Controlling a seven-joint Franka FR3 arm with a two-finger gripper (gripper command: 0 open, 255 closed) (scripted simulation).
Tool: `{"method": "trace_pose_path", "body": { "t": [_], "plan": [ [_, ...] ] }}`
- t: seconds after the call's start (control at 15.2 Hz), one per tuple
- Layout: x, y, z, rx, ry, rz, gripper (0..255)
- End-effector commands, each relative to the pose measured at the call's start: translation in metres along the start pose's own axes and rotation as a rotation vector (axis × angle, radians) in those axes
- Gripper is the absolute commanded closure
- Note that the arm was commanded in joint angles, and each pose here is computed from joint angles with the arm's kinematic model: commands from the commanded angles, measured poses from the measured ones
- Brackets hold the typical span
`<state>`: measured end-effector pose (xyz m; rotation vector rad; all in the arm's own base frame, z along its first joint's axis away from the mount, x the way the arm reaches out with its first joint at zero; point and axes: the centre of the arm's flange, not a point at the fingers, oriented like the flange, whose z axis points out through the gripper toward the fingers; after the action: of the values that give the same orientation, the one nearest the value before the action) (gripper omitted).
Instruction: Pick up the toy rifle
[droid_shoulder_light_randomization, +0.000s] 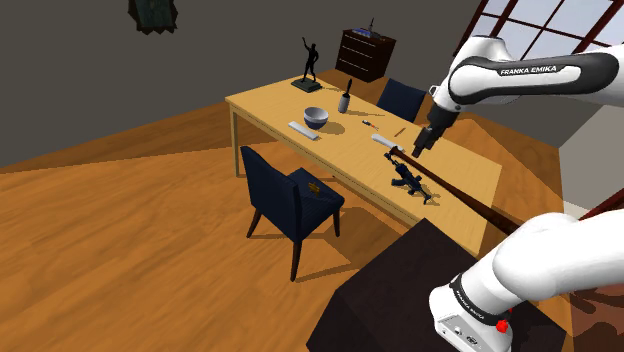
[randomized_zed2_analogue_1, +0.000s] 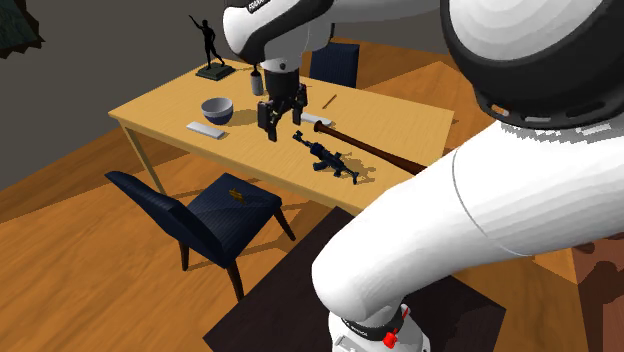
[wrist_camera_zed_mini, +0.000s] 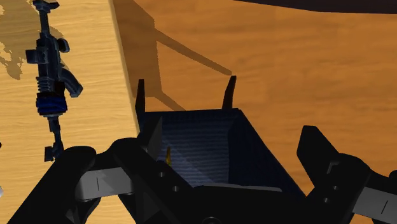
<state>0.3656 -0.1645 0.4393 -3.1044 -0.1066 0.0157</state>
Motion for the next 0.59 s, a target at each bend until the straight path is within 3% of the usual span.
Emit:
{"method": "trace_pose_path", "body": {
  "t": [0.0,0.53],
  "plan": [
    [0.005,0.020,0.018,-0.007,0.005,-0.002,0],
    [0.026,0.096,0.084,-0.026,0.021,-0.008,0]
  ]
}}
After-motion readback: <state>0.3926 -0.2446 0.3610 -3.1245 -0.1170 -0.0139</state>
